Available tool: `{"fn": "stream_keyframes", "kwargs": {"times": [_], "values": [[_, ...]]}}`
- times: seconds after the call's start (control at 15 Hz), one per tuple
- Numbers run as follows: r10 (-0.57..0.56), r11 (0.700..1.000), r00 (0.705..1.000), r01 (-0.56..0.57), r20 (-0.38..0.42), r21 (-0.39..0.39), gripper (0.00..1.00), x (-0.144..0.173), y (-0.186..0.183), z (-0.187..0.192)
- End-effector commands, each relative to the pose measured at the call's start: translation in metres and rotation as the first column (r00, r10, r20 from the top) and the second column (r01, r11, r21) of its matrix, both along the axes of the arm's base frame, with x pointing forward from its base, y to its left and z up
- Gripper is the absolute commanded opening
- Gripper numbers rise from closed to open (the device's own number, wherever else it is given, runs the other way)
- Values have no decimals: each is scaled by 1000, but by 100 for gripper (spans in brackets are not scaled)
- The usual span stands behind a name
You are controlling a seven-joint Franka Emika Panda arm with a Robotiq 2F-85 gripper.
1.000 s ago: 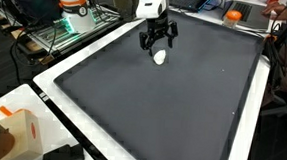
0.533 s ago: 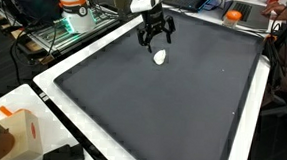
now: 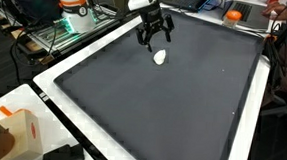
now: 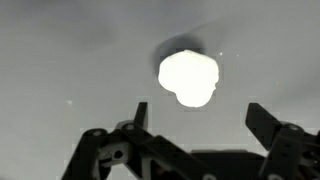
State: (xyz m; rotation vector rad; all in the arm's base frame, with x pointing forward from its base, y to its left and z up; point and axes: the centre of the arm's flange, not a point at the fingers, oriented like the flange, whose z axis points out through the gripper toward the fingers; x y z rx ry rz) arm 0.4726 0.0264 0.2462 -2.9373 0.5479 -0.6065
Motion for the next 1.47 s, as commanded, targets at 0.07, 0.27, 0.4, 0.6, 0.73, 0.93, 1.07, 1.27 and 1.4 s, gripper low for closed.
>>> {"fn": "stream_keyframes", "kwargs": {"times": [0.07, 0.27, 0.4, 0.6, 0.73, 0.93, 1.07, 1.27, 1.4], "values": [[43, 999, 997, -41, 70, -25, 100, -48, 7, 12], [72, 997, 990, -70, 125, -26, 100, -63, 14, 18], [104, 995, 983, -101, 151, -24, 100, -65, 22, 18], [135, 991, 971, -132, 197, -30, 100, -59, 37, 15], [122, 992, 969, -116, 216, -40, 100, -56, 38, 9], [123, 992, 970, -120, 210, -27, 100, -38, 35, 14], [125, 992, 972, -120, 200, -35, 100, -39, 34, 9], [128, 991, 967, -119, 222, -53, 100, -41, 36, -3], [127, 991, 957, -110, 260, -79, 100, -40, 33, -11]]}}
